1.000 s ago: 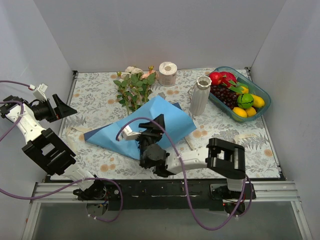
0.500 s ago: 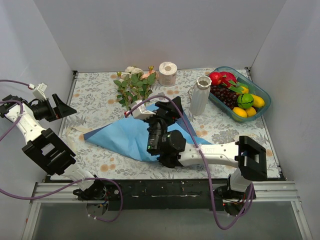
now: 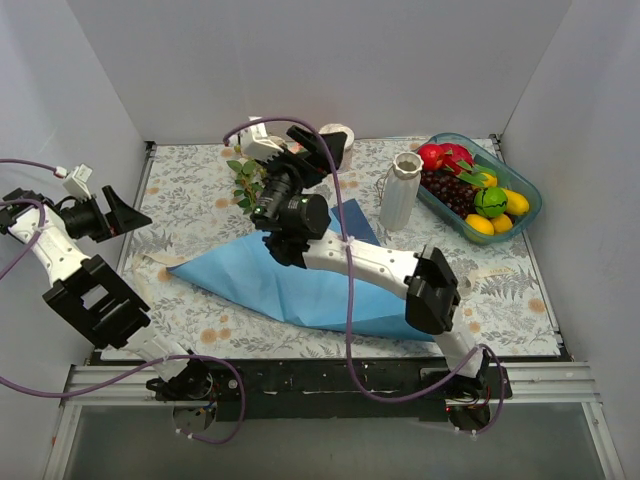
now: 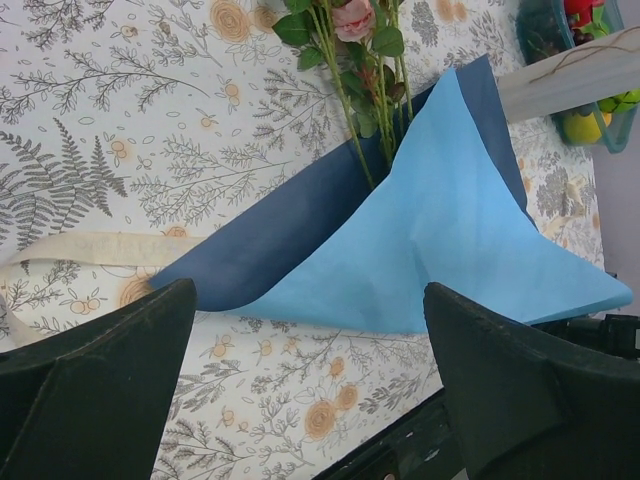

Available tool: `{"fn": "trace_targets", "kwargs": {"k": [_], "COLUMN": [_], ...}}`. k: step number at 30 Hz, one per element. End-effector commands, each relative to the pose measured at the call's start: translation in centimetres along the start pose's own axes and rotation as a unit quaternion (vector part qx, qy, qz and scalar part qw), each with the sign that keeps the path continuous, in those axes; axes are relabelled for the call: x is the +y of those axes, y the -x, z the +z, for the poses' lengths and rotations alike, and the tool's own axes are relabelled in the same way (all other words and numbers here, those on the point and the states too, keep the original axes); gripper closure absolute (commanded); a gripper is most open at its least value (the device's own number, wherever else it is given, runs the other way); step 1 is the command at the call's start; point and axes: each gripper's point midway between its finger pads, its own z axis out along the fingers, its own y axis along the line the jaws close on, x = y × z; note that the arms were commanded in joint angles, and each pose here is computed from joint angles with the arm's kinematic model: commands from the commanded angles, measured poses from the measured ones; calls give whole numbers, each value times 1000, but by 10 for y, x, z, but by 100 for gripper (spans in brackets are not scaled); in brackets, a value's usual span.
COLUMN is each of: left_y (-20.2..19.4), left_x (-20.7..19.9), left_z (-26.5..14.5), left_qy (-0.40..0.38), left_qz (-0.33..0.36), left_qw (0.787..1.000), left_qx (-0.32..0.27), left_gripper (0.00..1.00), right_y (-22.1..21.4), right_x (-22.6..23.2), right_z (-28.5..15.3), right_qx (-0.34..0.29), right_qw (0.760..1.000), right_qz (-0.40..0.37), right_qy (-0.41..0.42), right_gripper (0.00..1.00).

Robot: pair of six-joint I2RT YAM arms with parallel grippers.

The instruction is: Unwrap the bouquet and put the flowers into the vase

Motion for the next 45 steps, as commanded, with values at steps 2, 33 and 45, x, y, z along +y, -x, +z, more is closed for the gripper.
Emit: {"fn": "trace_targets", "kwargs": {"k": [2, 33, 45], "left_y": [28, 40, 38], "left_x": [-16, -30, -26], "left_z": [-15, -13, -11], "left_qy": [-2, -22, -20], "left_qz": [27, 54, 48], "left_qw": [999, 996, 997], "left_qx": [-37, -68, -63], "left_gripper": [2, 2, 2], "right_y": [21, -139, -199], "right_x": [-111, 182, 252], "right_z": [-2, 1, -10], "right_qx": [-28, 39, 88], "right_qw": [938, 649, 699], "right_qz": [344, 320, 294], "right_qy": [-40, 689, 646], "right_gripper": [2, 5, 3]}}
